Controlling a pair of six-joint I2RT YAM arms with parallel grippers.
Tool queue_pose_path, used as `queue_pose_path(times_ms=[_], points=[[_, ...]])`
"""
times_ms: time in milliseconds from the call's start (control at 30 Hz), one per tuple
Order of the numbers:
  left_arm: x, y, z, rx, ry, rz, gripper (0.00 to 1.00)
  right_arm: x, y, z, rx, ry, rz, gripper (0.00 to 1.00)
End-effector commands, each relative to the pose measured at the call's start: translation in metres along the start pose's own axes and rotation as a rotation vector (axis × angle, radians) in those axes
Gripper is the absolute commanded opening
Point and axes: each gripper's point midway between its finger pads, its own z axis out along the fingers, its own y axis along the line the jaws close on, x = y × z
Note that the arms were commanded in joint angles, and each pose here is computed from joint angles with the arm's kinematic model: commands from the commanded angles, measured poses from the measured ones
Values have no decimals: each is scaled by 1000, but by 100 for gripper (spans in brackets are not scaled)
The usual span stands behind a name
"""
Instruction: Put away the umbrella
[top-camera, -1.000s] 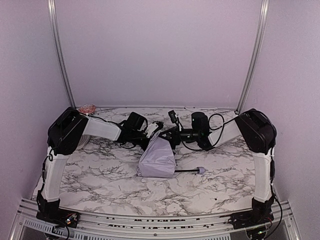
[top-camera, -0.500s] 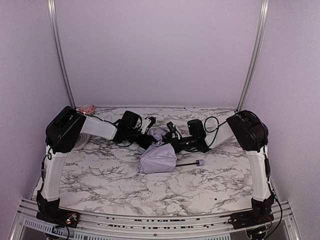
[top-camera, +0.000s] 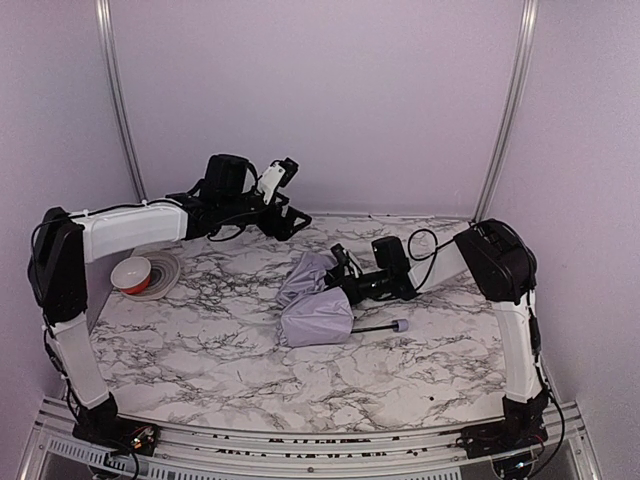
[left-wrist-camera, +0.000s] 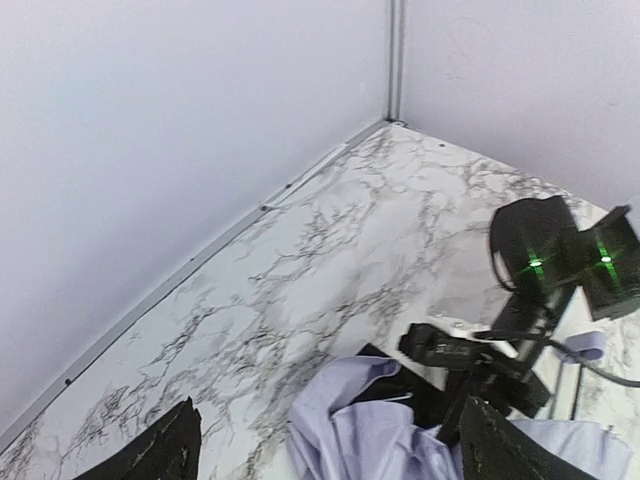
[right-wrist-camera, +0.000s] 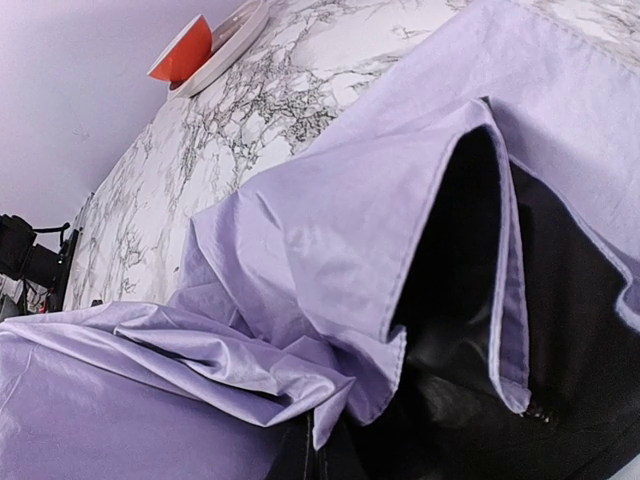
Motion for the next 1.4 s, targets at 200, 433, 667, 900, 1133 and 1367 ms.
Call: queue_pose_path(times_ms=[200, 433, 667, 900, 1133, 1367], points=[[130, -73, 11, 252, 351, -249, 99, -76, 42, -19, -21, -140, -171, 0], [144, -84, 30, 309, 354, -292, 99, -112, 69, -36, -39, -273, -267, 0], [130, -102, 25, 408, 269, -285, 90, -128, 75, -34, -55, -320, -290, 0], [130, -100, 31, 413, 235, -288, 24, -131, 97, -41, -94, -324, -330, 8], [144, -83, 40, 328, 251, -295, 0, -101, 59, -74, 143, -159, -254, 40], [179, -58, 71, 201, 347, -362, 0, -71, 81, -98, 175, -118, -347, 46]])
